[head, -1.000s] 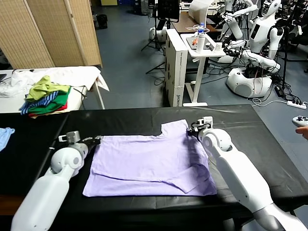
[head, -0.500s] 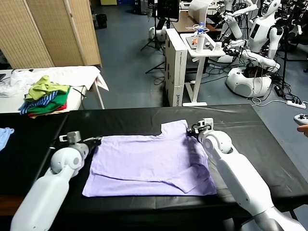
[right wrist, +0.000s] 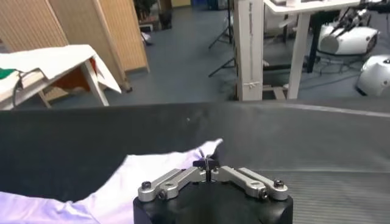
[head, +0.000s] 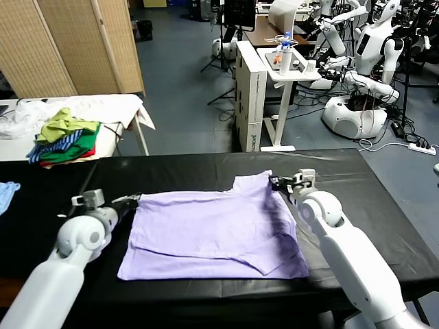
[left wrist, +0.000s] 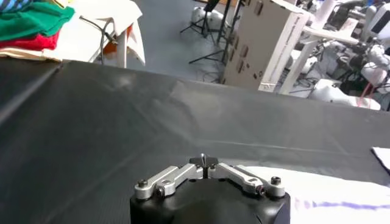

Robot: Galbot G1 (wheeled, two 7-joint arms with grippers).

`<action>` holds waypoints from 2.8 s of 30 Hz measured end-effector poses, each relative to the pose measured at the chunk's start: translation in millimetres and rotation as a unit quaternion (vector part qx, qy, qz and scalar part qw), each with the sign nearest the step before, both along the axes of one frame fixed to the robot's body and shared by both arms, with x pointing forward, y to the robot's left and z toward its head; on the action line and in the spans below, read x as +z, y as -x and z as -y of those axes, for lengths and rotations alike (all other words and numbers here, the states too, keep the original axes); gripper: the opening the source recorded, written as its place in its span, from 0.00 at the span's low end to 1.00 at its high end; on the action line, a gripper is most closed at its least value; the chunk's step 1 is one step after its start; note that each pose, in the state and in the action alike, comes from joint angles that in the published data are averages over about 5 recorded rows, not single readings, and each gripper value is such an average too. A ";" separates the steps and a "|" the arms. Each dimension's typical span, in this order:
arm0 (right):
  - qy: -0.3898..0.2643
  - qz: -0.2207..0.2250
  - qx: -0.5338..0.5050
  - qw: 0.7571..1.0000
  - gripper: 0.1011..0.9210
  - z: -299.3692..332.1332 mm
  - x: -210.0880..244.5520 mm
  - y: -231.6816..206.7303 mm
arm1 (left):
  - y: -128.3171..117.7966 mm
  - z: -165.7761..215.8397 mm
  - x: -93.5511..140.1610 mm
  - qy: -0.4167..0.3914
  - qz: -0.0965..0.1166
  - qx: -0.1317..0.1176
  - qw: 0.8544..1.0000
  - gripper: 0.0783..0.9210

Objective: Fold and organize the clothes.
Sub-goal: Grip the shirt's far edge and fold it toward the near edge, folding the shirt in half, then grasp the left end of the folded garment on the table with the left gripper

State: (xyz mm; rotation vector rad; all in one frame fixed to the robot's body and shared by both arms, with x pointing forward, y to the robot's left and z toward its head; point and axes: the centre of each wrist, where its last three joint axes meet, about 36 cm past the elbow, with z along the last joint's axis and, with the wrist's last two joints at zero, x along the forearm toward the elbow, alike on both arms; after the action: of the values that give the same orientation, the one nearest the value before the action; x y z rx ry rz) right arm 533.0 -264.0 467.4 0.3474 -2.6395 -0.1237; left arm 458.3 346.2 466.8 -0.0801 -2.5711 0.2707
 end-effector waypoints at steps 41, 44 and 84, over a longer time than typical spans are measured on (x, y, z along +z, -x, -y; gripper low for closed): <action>0.078 -0.057 0.055 0.994 0.05 22.5 23.7 159.2 | 115.2 20.9 15.2 -0.061 -0.008 -0.009 0.998 0.08; 0.080 -0.058 0.057 0.993 0.05 22.8 24.4 163.1 | 121.6 21.2 11.6 -0.067 -0.014 -0.006 0.998 0.08; 0.049 -0.038 0.025 0.998 0.98 36.2 50.4 176.1 | 158.6 30.6 5.5 -0.092 -0.006 0.052 0.994 0.97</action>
State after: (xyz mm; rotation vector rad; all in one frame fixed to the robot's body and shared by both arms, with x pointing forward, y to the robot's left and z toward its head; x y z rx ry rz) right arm 356.9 -300.2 517.7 0.3677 -2.5480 0.0087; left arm 299.7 315.6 472.3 0.1233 -2.5787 0.0723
